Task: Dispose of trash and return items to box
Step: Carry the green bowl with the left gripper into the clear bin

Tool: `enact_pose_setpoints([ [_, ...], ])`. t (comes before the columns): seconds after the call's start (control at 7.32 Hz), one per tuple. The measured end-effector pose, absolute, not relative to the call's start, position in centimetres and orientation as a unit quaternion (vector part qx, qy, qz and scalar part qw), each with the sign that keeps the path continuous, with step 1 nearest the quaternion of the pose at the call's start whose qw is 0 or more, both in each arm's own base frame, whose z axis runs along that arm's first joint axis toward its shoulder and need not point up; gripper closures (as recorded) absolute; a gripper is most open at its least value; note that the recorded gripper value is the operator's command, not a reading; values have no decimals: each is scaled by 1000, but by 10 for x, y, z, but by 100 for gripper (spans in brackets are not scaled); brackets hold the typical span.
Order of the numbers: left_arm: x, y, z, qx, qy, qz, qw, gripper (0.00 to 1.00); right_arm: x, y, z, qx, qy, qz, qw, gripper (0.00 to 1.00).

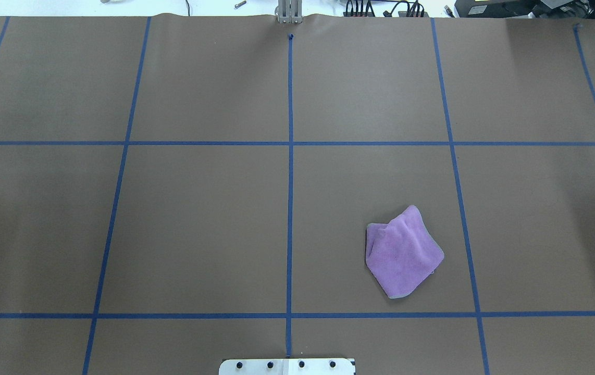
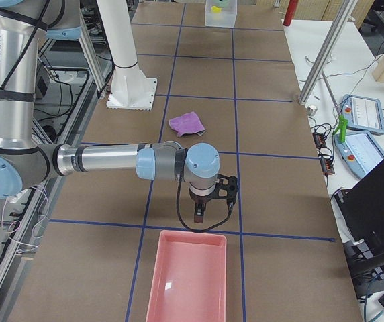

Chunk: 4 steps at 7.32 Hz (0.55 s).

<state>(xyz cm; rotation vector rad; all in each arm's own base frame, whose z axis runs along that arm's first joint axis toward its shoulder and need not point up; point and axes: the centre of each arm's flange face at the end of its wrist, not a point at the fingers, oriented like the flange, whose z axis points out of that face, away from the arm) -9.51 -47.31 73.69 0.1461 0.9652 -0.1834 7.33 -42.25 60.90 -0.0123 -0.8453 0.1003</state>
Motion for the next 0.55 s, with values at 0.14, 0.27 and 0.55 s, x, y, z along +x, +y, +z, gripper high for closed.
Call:
enact_pose_setpoints([
  [0.14,-113,-484,768,56,459,-104,880,100,73,-423,609,-6,-410,48,911,0],
  [0.27,-127,-501,791,42,455,-118,882,100,73,-423,609,-6,-410,48,911,0],
  [0.55,-144,-537,814,19,432,-139,891,100,73,-423,609,-6,-410,48,911,0],
])
